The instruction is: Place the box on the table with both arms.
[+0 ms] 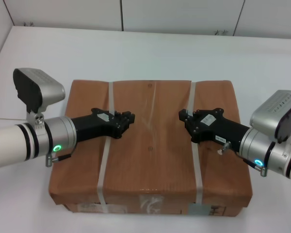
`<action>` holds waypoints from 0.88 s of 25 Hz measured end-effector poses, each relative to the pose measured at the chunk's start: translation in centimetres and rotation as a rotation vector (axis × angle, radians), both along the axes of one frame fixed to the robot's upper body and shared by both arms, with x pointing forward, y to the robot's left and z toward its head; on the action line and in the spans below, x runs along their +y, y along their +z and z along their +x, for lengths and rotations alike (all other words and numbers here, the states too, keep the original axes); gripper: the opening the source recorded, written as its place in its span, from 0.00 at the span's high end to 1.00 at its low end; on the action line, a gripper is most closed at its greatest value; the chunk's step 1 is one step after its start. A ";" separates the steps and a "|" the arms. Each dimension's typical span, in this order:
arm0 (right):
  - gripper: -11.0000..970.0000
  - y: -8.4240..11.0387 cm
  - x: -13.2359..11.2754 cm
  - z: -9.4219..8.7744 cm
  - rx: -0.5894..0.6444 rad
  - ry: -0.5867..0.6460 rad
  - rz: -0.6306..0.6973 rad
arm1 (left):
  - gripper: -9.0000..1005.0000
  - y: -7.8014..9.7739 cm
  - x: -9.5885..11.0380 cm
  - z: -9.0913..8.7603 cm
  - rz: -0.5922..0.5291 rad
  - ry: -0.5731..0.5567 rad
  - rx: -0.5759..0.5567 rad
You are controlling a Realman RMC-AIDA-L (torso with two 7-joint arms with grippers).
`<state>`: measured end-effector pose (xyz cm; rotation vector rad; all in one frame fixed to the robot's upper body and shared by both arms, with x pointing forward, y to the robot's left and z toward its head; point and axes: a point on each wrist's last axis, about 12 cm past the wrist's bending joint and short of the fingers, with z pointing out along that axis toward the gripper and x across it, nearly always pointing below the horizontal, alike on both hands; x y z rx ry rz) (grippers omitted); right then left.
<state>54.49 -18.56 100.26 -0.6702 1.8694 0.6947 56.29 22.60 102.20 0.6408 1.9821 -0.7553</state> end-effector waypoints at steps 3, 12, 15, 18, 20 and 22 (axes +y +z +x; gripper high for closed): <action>0.95 0.0 0.3 0.2 0.009 -0.002 -0.009 | 0.90 -0.3 0.0 -0.1 0.014 0.002 0.004; 0.95 -0.2 0.8 0.3 0.041 -0.017 -0.019 | 0.90 -0.9 -0.3 -0.3 0.070 -0.016 0.015; 0.95 -0.2 0.8 0.3 0.048 -0.019 -0.014 | 0.90 -1.0 -0.5 -0.2 0.087 -0.022 0.020; 0.95 -0.2 0.9 0.3 0.057 -0.023 -0.006 | 0.89 -1.0 -0.6 -0.2 0.086 -0.019 0.021; 0.94 -0.3 0.8 0.3 0.062 -0.027 -0.004 | 0.89 -1.1 -0.5 -0.2 0.084 -0.017 0.023; 0.90 -0.3 0.8 0.2 0.064 -0.029 -0.003 | 0.89 -1.1 -0.5 -0.3 0.084 -0.014 0.023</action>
